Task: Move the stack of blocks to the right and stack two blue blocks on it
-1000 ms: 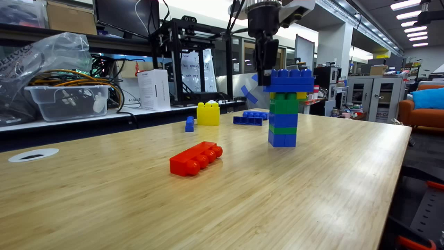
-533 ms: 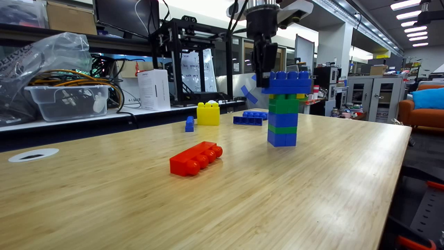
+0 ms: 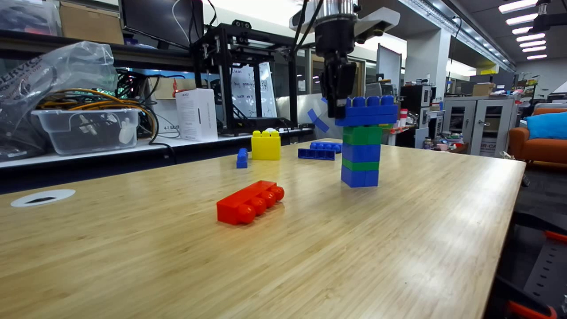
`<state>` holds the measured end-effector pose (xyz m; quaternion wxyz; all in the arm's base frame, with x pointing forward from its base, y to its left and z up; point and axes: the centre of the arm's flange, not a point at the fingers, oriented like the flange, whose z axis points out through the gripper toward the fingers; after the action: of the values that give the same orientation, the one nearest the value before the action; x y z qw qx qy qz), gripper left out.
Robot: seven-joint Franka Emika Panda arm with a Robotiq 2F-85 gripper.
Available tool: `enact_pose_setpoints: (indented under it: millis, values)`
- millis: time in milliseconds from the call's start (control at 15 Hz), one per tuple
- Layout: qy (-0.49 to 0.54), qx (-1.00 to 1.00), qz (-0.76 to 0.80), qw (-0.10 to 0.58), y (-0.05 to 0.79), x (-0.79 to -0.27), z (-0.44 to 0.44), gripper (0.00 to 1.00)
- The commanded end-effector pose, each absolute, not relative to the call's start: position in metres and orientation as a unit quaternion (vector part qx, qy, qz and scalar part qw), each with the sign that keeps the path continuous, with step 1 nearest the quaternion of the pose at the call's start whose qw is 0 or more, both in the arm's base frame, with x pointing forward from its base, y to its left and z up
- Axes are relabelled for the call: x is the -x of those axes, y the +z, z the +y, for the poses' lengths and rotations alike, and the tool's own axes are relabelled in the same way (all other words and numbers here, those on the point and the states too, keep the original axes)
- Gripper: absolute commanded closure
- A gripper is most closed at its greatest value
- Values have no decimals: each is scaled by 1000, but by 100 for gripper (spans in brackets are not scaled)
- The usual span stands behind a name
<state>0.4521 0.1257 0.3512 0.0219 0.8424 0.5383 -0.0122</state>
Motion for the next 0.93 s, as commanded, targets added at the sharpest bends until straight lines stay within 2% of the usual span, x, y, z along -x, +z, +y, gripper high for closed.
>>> enact_pose_setpoints:
  millis: [0, 267, 333, 400, 733, 867]
  values:
    - [-3, -831, 556, 18, 344, -451, 123, 90]
    - [-2, -826, 564, 15, 346, -450, 123, 90]
    - [-2, -824, 566, 13, 347, -449, 123, 40]
    - [-3, -822, 569, 12, 349, -449, 123, 39]
    - [-4, -812, 583, 18, 364, -444, 128, 5]
    - [1, -805, 594, 21, 381, -440, 131, 0]
